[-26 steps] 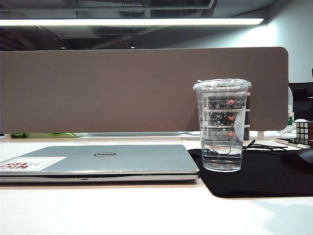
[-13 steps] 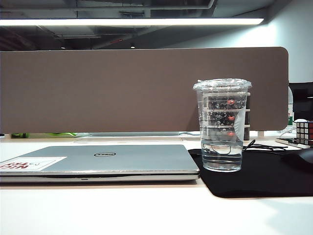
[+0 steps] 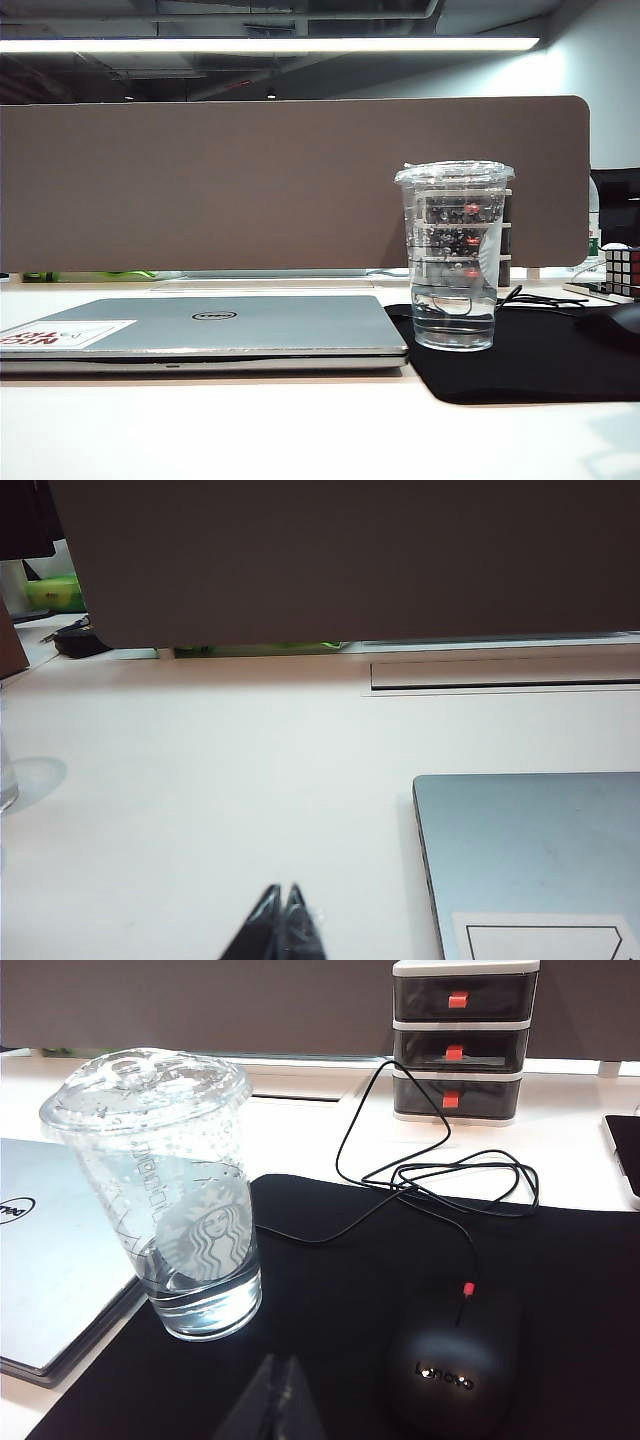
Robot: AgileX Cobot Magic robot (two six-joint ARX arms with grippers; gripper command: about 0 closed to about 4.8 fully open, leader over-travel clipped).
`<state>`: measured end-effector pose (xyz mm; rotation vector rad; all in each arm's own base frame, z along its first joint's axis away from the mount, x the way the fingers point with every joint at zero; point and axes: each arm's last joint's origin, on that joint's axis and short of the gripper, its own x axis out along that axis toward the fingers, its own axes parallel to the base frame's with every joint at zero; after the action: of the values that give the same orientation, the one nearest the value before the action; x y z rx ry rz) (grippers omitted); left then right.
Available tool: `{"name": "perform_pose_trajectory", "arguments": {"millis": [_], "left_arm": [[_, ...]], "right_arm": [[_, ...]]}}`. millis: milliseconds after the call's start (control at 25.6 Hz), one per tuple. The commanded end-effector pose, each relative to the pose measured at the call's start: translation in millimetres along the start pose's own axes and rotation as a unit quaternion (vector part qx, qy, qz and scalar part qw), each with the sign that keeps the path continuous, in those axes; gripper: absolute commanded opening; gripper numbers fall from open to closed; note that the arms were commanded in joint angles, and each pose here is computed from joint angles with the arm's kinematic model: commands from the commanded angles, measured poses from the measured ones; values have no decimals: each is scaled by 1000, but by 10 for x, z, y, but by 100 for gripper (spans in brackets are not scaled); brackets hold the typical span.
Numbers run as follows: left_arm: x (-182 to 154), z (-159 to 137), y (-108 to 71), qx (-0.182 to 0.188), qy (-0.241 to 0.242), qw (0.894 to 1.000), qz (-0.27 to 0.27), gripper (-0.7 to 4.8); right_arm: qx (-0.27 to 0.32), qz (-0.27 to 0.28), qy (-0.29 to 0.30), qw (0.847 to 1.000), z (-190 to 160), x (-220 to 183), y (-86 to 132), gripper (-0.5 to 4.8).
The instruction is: Pick up the coffee cup and place it on the right side of the laptop.
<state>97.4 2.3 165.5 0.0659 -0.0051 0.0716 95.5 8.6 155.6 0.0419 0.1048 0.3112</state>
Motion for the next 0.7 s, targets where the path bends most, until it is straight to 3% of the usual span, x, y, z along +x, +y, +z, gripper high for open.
{"name": "perform_pose_trajectory", "arguments": {"millis": [39, 702], "left_arm": [[-1, 18, -2, -2, -7, 1000, -2, -5], [-1, 18, -2, -2, -7, 1000, -2, -5]], "right_arm": [[0, -2, -1, 1000, -14, 4, -4, -1], [-7, -42, -11, 999, 5, 3, -26, -1]]}}
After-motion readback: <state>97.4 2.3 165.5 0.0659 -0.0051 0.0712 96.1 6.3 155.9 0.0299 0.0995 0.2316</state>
